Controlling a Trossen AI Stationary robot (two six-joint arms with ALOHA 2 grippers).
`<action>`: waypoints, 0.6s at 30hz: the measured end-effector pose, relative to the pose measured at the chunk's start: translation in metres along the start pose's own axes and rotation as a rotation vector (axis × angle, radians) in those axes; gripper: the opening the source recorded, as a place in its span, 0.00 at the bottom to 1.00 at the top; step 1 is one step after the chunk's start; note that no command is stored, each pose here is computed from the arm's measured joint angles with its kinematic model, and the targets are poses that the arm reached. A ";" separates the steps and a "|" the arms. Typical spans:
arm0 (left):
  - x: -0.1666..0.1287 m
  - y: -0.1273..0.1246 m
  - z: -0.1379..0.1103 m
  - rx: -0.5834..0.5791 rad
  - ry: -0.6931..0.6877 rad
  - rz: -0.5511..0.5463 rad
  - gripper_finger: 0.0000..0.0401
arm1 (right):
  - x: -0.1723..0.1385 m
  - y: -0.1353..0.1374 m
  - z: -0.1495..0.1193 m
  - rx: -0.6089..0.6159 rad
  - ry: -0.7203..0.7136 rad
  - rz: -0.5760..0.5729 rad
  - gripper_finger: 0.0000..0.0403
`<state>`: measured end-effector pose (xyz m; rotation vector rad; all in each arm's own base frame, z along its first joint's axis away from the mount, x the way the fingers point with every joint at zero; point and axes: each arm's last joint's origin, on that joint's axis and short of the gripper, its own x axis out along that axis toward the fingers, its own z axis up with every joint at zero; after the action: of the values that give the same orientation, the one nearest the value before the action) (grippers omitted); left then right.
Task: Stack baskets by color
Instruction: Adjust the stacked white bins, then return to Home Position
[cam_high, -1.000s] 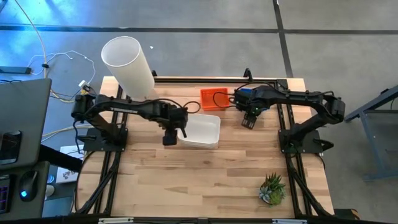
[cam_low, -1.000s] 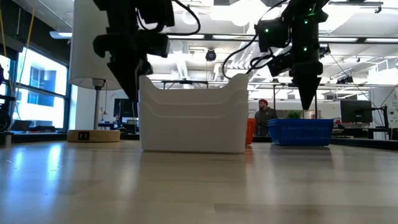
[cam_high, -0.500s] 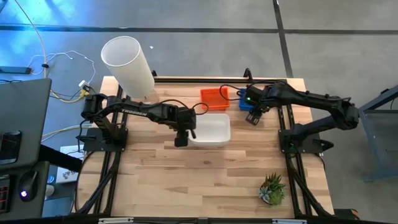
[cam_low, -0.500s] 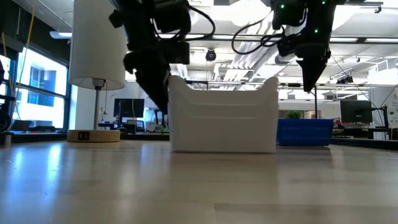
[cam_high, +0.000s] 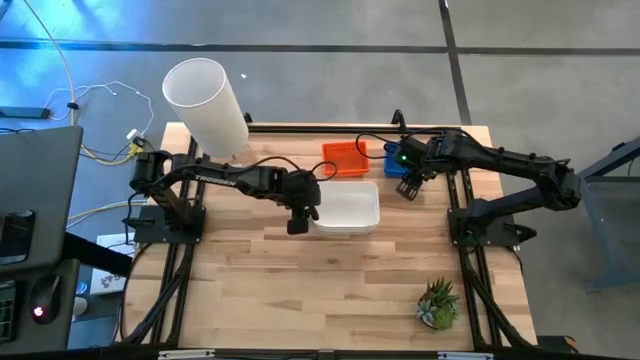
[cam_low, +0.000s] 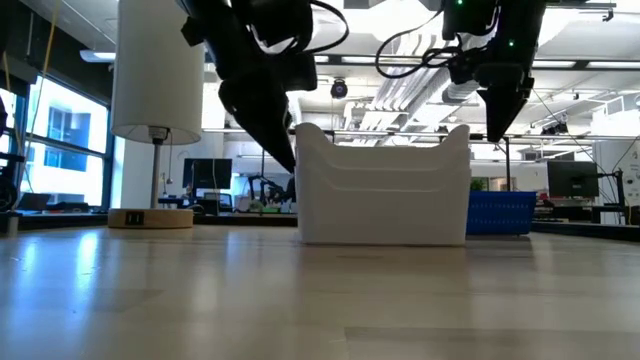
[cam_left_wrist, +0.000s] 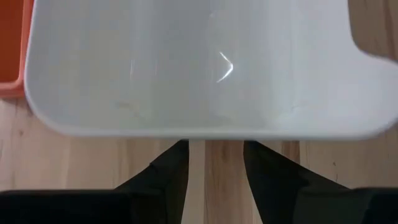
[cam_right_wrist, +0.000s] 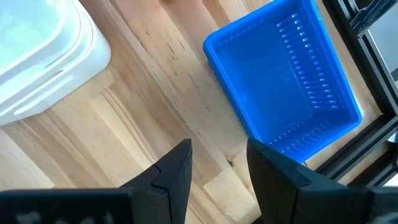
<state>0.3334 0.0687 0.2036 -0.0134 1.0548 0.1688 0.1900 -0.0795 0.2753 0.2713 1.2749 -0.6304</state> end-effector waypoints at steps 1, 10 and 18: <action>-0.002 0.000 -0.001 0.000 0.007 0.000 0.35 | 0.000 0.000 0.000 0.004 -0.001 0.000 0.35; -0.034 -0.004 -0.007 0.012 0.030 -0.005 0.35 | 0.000 0.002 0.005 0.031 -0.049 0.033 0.35; -0.064 -0.027 -0.010 0.056 -0.011 -0.047 0.35 | -0.004 0.017 0.007 -0.018 -0.112 0.073 0.35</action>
<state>0.2978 0.0322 0.2519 0.0134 1.0471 0.0963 0.2052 -0.0688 0.2783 0.2630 1.1579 -0.5637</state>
